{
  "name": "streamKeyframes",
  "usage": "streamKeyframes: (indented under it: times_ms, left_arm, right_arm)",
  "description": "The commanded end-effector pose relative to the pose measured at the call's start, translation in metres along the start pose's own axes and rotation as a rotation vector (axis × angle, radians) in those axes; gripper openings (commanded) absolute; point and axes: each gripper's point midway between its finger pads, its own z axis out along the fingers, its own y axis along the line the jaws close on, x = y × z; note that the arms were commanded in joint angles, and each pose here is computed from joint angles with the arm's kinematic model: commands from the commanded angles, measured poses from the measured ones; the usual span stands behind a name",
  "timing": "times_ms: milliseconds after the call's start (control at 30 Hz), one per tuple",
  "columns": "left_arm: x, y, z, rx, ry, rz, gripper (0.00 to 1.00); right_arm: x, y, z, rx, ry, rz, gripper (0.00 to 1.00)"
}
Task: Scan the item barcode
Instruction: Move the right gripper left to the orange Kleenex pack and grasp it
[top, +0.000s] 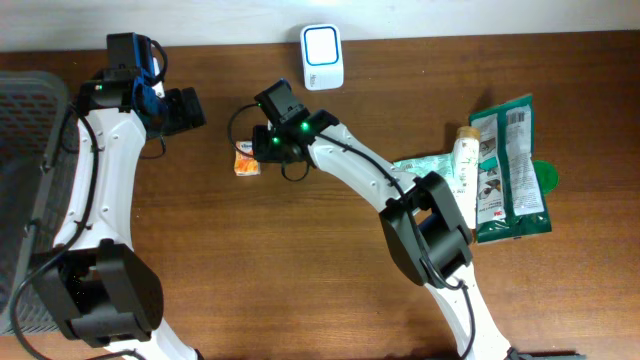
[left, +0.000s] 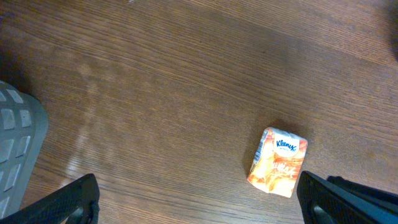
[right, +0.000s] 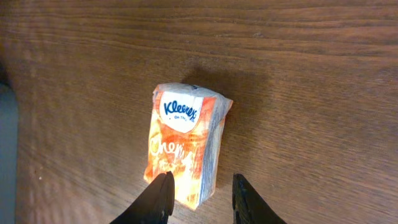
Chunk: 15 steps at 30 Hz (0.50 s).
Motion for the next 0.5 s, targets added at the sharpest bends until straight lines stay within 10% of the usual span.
streamKeyframes:
  times_ms: [0,467]
  left_arm:
    - [-0.002,0.0,-0.005,0.008,-0.011,0.004,0.99]
    - [-0.002,0.0,-0.005,0.008,-0.011,0.004,0.99]
  right_arm:
    - [0.003,-0.007,0.016,0.031,-0.008,0.016,0.28]
    - [0.028,0.004,0.052,-0.011,0.028,-0.063,0.27]
